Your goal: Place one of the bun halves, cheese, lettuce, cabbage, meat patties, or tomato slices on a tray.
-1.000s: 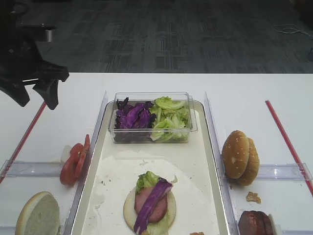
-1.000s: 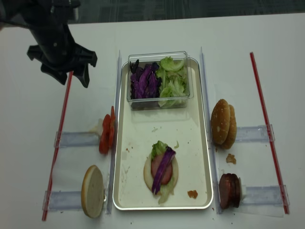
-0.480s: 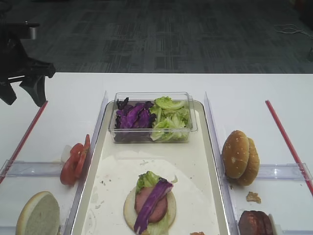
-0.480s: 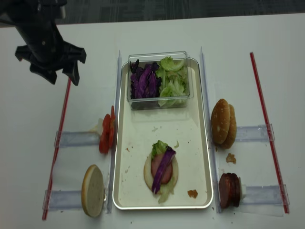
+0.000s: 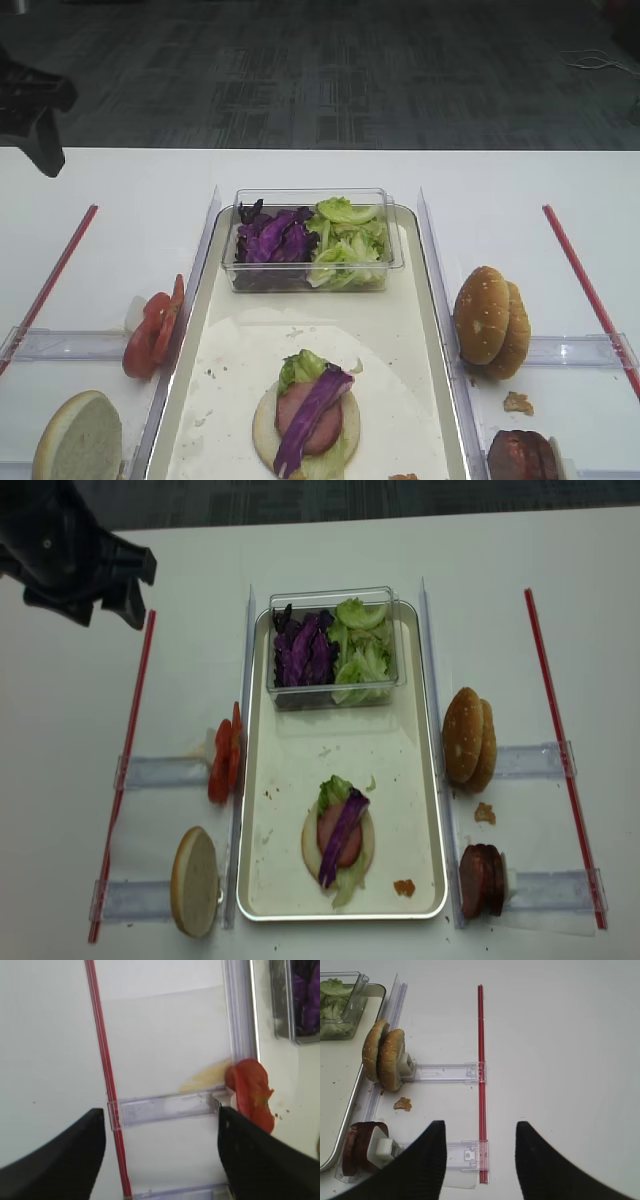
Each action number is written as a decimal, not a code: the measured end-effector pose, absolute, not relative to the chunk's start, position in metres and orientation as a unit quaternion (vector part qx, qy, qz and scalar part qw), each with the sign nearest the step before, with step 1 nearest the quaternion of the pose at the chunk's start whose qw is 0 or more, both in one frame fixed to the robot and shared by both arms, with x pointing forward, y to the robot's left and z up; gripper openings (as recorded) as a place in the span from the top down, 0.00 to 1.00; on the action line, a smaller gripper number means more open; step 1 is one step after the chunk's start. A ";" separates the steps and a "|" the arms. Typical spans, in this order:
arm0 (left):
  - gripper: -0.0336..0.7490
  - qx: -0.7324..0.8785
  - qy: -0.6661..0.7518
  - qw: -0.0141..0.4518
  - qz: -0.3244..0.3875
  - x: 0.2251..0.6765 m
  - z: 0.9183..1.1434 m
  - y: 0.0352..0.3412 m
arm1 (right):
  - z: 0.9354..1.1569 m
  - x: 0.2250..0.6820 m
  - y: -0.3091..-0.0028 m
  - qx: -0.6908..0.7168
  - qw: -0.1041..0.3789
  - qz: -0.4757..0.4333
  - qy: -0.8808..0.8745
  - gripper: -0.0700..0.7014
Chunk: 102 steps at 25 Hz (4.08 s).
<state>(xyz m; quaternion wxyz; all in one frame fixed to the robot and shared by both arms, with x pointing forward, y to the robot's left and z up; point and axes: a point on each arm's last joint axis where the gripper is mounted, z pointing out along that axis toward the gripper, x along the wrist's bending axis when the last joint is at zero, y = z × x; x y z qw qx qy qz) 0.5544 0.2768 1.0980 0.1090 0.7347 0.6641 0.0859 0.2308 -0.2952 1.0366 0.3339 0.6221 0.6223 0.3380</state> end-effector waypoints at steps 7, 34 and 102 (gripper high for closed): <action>0.37 0.735 0.666 0.101 0.078 0.494 1.096 0.281 | 1.037 0.231 -0.295 0.622 0.334 0.338 0.622 0.46; 0.37 0.726 0.666 0.133 0.108 0.343 1.034 0.292 | 1.037 0.231 -0.295 0.622 0.334 0.338 0.622 0.46; 0.37 0.637 0.612 0.347 0.315 0.228 1.038 0.302 | 1.037 0.231 -0.295 0.622 0.334 0.338 0.622 0.46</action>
